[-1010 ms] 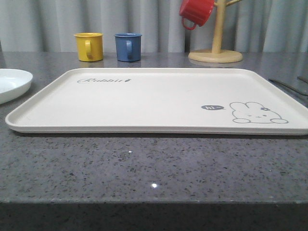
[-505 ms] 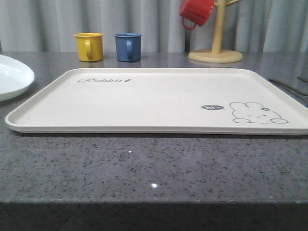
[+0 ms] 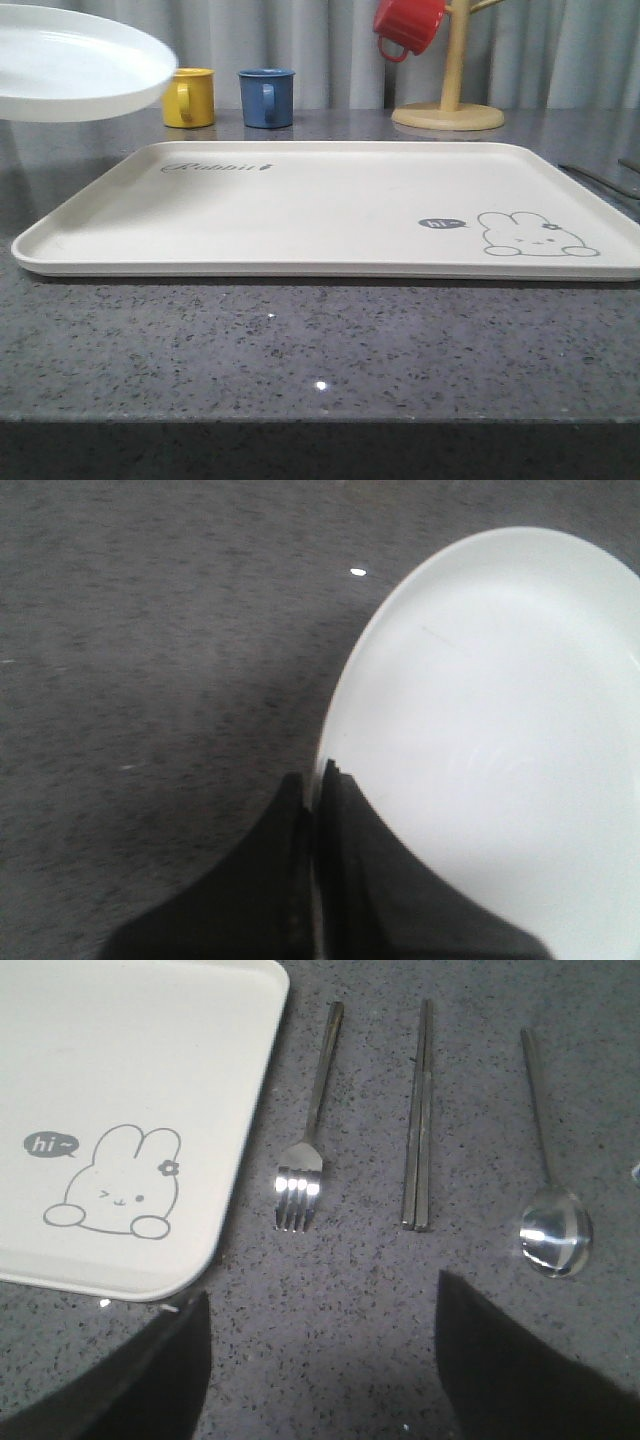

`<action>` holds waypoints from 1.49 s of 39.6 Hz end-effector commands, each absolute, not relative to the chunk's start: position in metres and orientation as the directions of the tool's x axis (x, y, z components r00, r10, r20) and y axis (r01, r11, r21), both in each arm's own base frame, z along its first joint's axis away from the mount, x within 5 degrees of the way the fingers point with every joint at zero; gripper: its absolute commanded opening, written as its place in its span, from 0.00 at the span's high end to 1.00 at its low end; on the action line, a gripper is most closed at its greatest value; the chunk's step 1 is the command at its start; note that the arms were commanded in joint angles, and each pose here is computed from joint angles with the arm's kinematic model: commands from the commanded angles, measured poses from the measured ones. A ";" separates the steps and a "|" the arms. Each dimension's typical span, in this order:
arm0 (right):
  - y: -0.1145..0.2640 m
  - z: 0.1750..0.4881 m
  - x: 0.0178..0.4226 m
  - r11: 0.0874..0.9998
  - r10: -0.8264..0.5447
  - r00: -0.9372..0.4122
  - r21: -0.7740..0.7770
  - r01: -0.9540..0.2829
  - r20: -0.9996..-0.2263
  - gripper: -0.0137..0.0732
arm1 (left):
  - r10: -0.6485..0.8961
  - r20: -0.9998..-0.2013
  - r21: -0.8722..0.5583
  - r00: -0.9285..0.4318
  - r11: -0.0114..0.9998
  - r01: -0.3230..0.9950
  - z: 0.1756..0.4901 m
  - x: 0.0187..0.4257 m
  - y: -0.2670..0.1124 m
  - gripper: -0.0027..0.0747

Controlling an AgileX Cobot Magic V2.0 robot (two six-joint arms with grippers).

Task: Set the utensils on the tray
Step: 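Lower the plate onto the tray and open the left gripper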

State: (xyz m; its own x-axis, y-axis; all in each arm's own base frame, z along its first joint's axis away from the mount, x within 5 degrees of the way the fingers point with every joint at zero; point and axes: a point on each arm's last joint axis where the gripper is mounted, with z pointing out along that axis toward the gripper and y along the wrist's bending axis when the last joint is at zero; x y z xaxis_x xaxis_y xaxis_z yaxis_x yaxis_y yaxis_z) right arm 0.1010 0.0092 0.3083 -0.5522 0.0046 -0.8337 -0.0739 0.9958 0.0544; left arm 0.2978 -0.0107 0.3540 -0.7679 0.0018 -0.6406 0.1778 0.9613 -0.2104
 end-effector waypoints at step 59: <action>0.008 0.322 0.105 0.996 0.011 -0.482 0.050 -0.069 -0.876 0.26 | 0.364 -0.823 0.014 -0.436 0.780 0.626 0.389 0.146 -0.102 0.43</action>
